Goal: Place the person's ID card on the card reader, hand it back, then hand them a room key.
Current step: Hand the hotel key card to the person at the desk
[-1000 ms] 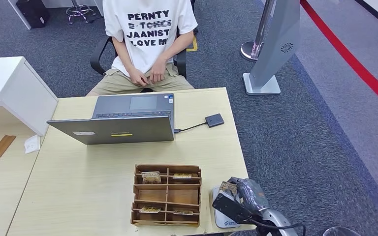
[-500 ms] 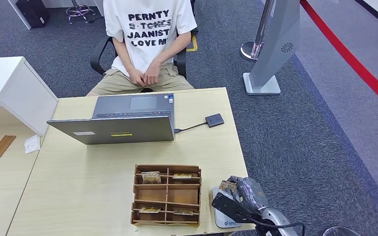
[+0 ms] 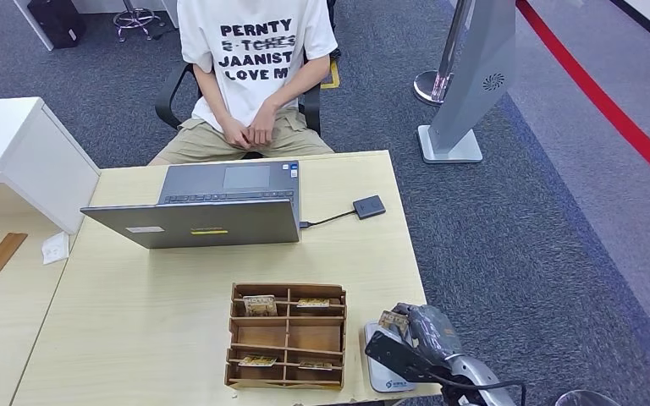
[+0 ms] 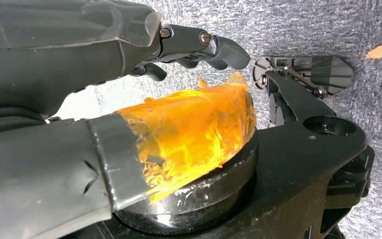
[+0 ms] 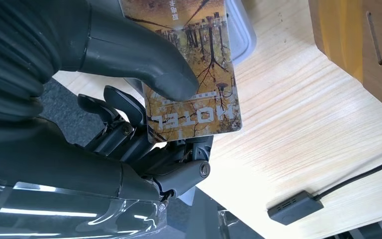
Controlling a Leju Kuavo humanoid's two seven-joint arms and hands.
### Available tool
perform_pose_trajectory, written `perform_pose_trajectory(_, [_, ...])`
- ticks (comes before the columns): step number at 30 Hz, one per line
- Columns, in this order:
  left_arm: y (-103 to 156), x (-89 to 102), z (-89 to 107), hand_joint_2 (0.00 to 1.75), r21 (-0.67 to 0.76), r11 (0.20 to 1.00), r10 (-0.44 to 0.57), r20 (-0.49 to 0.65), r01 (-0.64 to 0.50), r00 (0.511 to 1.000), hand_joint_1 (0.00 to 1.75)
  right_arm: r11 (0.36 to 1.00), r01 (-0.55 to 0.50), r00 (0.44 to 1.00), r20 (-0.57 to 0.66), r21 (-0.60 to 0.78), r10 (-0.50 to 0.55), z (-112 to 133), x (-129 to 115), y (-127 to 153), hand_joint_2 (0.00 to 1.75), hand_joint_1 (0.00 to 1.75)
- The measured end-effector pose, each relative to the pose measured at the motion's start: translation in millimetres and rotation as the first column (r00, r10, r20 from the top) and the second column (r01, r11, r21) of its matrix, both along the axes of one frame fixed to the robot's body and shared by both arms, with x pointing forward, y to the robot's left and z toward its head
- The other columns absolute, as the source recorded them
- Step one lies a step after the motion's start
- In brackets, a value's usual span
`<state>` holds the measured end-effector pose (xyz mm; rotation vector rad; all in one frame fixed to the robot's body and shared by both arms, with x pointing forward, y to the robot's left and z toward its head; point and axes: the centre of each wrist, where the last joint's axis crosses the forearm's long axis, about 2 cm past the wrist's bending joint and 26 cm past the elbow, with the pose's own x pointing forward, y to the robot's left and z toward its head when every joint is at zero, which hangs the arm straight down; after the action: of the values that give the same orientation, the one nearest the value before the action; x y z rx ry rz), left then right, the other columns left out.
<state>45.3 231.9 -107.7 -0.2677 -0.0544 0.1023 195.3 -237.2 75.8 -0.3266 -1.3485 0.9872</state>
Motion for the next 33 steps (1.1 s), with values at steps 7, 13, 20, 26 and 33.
perform_pose_trajectory(7, [2.6,-2.6,-0.6,0.0,0.004,1.0,0.0,-0.004,0.0,1.0,0.0,1.0,-0.012,1.0,-0.008,0.003,0.012,-0.6,0.1,-0.2,1.75,1.75])
perform_pose_trajectory(13, [3.5,-3.1,-0.7,0.0,0.005,1.0,0.001,-0.005,-0.001,1.0,0.0,1.0,-0.018,1.0,-0.014,0.0,0.018,-1.2,1.2,-0.5,1.75,1.75])
perform_pose_trajectory(20, [5.8,-3.2,-1.0,0.0,0.007,1.0,0.003,-0.005,-0.003,1.0,0.0,1.0,-0.023,1.0,-0.019,-0.004,0.023,-1.7,2.0,-0.8,1.75,1.75])
perform_pose_trajectory(26, [8.1,-3.3,-1.2,0.0,0.01,1.0,0.002,-0.006,-0.002,1.0,0.0,1.0,-0.027,0.999,-0.022,-0.006,0.027,-1.8,2.8,-0.9,1.75,1.75])
perform_pose_trajectory(33, [8.9,-3.3,-1.3,0.0,0.011,1.0,0.002,-0.007,-0.002,1.0,0.0,0.999,-0.031,0.999,-0.023,-0.007,0.031,-2.4,3.2,-1.2,1.75,1.75])
